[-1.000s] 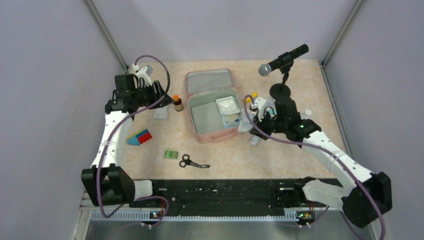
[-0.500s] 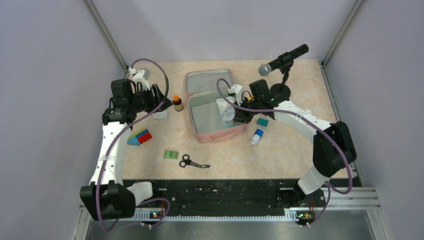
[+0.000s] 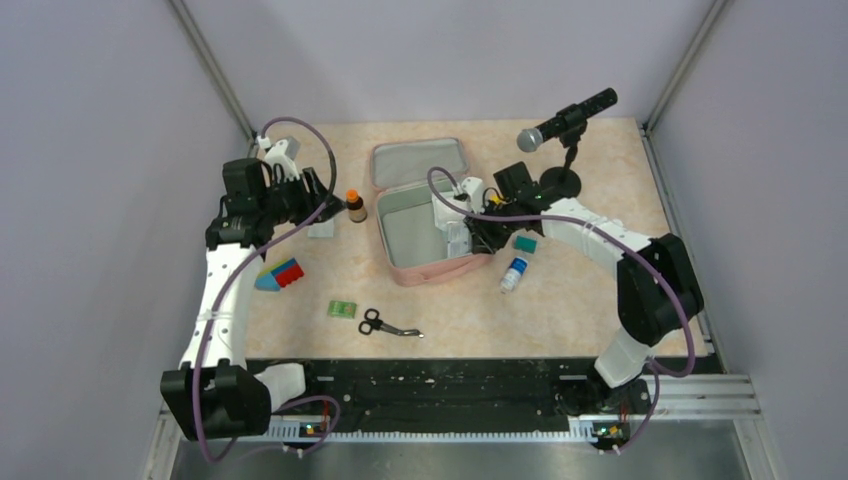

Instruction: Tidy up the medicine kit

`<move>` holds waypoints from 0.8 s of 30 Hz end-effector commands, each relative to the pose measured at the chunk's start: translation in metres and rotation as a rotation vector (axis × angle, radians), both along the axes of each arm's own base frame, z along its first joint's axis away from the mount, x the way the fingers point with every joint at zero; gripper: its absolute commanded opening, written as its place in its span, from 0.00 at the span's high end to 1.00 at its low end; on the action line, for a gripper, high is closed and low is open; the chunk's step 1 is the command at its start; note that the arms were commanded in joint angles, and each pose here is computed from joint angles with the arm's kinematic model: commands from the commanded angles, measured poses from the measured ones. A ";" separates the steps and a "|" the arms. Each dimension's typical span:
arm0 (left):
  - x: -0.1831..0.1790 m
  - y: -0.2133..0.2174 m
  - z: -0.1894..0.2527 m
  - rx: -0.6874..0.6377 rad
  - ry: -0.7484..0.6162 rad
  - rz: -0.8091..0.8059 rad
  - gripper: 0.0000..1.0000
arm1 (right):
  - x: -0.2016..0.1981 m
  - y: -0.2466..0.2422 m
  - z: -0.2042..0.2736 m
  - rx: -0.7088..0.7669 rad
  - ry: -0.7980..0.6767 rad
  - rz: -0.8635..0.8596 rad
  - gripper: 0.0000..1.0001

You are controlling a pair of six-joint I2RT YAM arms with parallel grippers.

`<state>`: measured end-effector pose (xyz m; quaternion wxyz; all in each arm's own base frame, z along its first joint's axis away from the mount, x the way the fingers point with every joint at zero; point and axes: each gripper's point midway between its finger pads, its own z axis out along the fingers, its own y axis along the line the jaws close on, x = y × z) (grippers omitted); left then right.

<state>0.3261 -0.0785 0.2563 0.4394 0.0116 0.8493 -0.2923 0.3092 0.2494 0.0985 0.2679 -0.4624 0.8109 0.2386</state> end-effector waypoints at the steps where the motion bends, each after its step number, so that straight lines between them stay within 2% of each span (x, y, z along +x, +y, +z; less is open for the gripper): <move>1: 0.010 0.003 0.015 -0.001 -0.056 0.009 0.50 | 0.008 -0.002 0.028 -0.025 -0.048 -0.020 0.68; 6: 0.001 0.008 -0.002 0.052 -0.004 0.007 0.50 | 0.000 -0.003 0.062 -0.010 -0.058 0.008 0.64; 12: -0.019 0.023 -0.030 0.231 0.008 -0.048 0.48 | 0.010 0.008 0.085 0.125 -0.160 -0.070 0.60; 16: -0.021 0.021 -0.029 0.224 0.005 -0.059 0.48 | 0.028 0.021 0.077 0.178 -0.191 -0.100 0.62; 20: -0.018 0.017 -0.027 0.190 0.006 -0.053 0.48 | 0.053 0.033 0.057 0.156 -0.131 -0.190 0.71; 24: -0.016 0.017 -0.023 0.177 -0.007 -0.034 0.48 | 0.052 0.032 0.030 0.133 -0.072 -0.235 0.91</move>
